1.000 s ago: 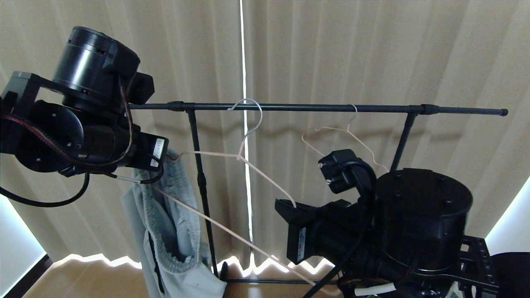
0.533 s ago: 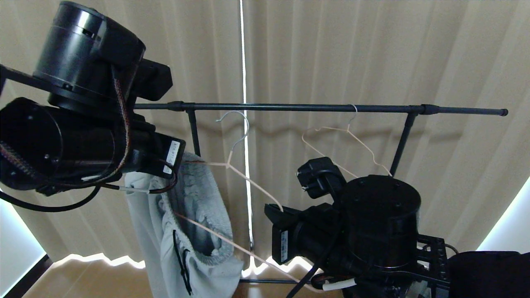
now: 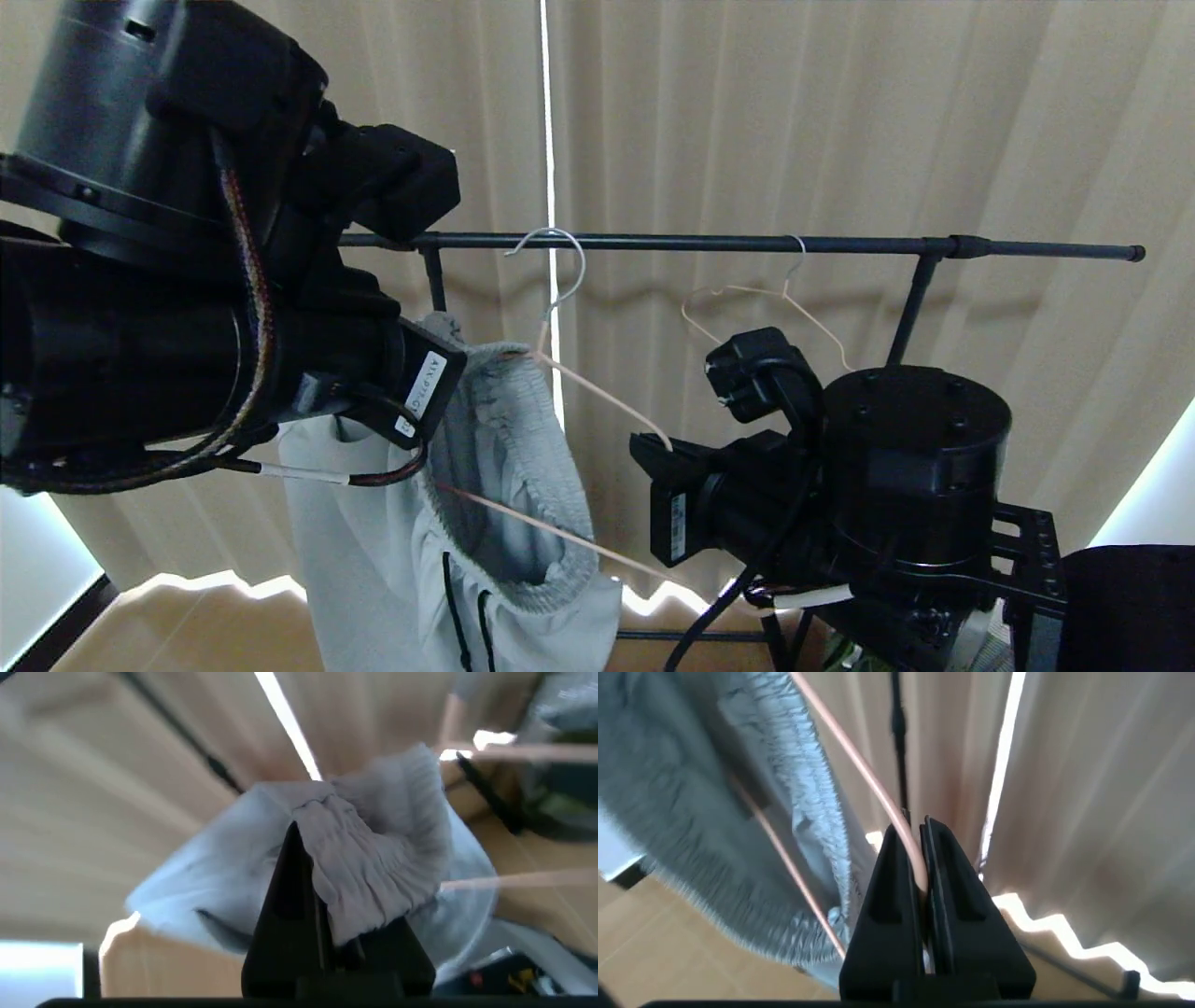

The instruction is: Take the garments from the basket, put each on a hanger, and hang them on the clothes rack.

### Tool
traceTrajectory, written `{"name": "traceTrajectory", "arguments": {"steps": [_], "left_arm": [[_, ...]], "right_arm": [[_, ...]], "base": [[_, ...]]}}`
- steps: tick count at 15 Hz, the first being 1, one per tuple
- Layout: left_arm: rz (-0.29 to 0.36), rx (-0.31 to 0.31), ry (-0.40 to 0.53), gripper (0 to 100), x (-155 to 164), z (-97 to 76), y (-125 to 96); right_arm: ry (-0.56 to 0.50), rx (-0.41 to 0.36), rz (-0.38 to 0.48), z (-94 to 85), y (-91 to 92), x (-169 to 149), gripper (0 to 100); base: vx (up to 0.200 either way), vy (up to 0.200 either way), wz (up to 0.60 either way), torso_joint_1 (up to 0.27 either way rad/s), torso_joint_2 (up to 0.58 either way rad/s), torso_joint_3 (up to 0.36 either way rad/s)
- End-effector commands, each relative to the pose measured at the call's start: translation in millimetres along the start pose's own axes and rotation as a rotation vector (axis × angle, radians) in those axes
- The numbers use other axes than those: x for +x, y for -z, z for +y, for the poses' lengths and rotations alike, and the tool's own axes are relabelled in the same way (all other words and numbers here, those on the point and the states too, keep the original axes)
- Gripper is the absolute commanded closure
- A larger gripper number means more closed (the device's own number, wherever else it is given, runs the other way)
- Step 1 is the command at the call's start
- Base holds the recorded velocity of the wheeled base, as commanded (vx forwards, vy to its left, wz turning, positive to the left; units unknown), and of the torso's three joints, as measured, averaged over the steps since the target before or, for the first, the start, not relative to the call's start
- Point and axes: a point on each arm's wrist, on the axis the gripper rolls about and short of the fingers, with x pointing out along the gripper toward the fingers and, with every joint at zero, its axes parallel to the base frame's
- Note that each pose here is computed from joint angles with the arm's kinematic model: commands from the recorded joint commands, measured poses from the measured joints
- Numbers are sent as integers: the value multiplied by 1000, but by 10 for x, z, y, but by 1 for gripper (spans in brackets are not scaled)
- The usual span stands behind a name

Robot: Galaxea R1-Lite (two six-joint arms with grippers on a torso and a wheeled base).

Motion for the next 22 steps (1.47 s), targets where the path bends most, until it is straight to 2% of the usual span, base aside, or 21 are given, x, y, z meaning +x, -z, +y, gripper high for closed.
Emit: {"name": "traceTrajectory", "arguments": {"steps": [1,4,6,7,8,12,13,17,20,22], "left_arm": [[-32,31,52,100,-102,32,-1],[-76,72,192,100,-150,18,6],[-137,130,253,100,-138,6,45],[-137,130,253,100,-138,6,45],[-154,164,235,100,-50,4,100],[-147,173,236,100,23,-28,199],[-146,173,237,0,25,-29,202],[-143,175,239,0,28,-35,209],[-148,174,238,0,-24,-18,254],[-182,165,241,0,-97,5,312]], "right_arm": [[5,4,-14,-41,-42,-59,100],[20,-5,-17,-91,-53,-67,100],[31,-4,-32,-135,-100,-86,100],[31,-4,-32,-135,-100,-86,100],[26,0,-49,-137,-149,-134,100],[41,-2,-69,-192,-207,-155,100],[44,-4,-70,-200,-209,-153,100],[45,-5,-80,-206,-231,-162,100],[69,-12,-98,-288,-288,-184,100],[71,-5,-113,-349,-338,-213,100]], "base": [[0,0,0,0,0,0],[0,0,0,0,0,0],[0,0,0,0,0,0],[0,0,0,0,0,0],[0,0,0,0,0,0],[0,0,0,0,0,0],[0,0,0,0,0,0],[0,0,0,0,0,0],[0,0,0,0,0,0],[0,0,0,0,0,0]]}}
